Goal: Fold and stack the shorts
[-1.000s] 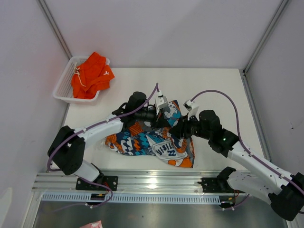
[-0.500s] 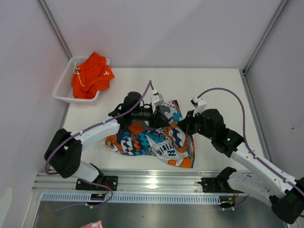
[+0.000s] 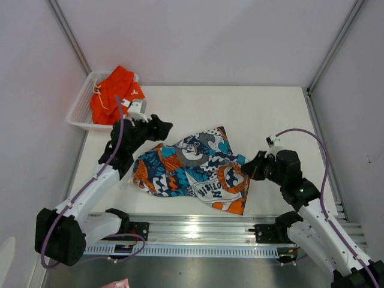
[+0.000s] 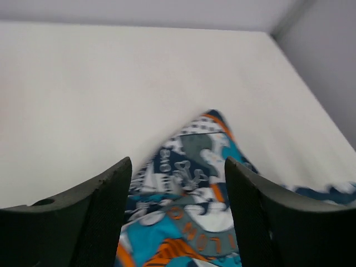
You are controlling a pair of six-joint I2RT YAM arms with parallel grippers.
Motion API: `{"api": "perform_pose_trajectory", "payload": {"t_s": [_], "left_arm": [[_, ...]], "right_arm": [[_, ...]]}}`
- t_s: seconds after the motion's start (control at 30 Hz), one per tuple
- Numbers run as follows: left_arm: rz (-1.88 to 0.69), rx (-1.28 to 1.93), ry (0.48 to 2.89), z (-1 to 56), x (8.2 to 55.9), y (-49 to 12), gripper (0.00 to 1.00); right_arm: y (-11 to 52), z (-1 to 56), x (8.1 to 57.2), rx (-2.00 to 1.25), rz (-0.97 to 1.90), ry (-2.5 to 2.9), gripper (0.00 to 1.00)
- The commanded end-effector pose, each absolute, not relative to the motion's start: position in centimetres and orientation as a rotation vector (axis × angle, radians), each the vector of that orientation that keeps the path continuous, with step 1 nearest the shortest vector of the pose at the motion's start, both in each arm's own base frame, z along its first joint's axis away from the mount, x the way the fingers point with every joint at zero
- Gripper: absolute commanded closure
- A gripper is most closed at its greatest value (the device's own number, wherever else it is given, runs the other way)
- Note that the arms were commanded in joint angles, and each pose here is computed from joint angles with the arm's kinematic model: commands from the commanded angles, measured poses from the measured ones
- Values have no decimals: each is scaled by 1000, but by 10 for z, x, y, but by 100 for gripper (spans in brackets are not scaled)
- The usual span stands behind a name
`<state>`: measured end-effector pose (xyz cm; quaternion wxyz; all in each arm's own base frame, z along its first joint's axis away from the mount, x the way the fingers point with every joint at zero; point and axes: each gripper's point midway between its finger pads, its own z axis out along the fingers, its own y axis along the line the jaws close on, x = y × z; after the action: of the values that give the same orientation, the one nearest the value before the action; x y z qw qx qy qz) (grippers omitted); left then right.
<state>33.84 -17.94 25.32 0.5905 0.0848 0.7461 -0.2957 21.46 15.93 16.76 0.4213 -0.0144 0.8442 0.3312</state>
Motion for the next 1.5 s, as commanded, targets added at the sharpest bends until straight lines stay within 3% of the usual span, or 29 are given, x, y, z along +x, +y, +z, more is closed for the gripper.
{"api": "perform_pose_trajectory", "payload": {"t_s": [0.0, 0.07, 0.1, 0.27, 0.57, 0.83, 0.93, 1.0, 1.03, 1.07, 1.1, 1.13, 1.23, 1.27, 1.47], "left_arm": [[-509, -183, 1899, 188, 347, -111, 29], [-485, -322, 1919, 170, 343, -86, 21], [-469, -375, 1948, 158, 339, -78, 12], [-298, -552, 2033, 122, 321, -40, 2], [-274, -630, 2019, 101, 296, -22, 7], [-513, -556, 2090, 90, 302, -58, 17], [-582, -541, 2081, 95, 306, -67, 25], [-655, -518, 2076, 100, 309, -78, 42], [-676, -511, 2075, 101, 310, -81, 43], [-696, -508, 2076, 103, 312, -84, 52], [-718, -492, 2072, 105, 314, -87, 55], [-763, -470, 2083, 105, 312, -94, 66], [-855, -415, 2076, 109, 312, -107, 86], [-886, -413, 2067, 107, 309, -110, 99], [-790, -389, 1811, 180, 333, -91, 100]], "right_arm": [[162, 174, 207, -54, 892, 2074, 100], [160, 169, 206, -59, 884, 2069, 100], [159, 169, 205, -58, 883, 2061, 100], [155, 154, 206, -47, 859, 2088, 100], [157, 141, 209, -32, 882, 2110, 100], [158, 141, 209, -33, 889, 2113, 100], [158, 142, 209, -35, 892, 2110, 100], [158, 142, 209, -34, 894, 2110, 100], [158, 142, 209, -34, 892, 2110, 100], [158, 142, 209, -32, 893, 2113, 100], [157, 142, 209, -32, 891, 2111, 100], [157, 142, 209, -30, 892, 2112, 100], [158, 145, 210, -30, 906, 2106, 100], [158, 149, 212, -22, 915, 2092, 100], [161, 175, 244, 18, 1014, 2020, 100]]}}
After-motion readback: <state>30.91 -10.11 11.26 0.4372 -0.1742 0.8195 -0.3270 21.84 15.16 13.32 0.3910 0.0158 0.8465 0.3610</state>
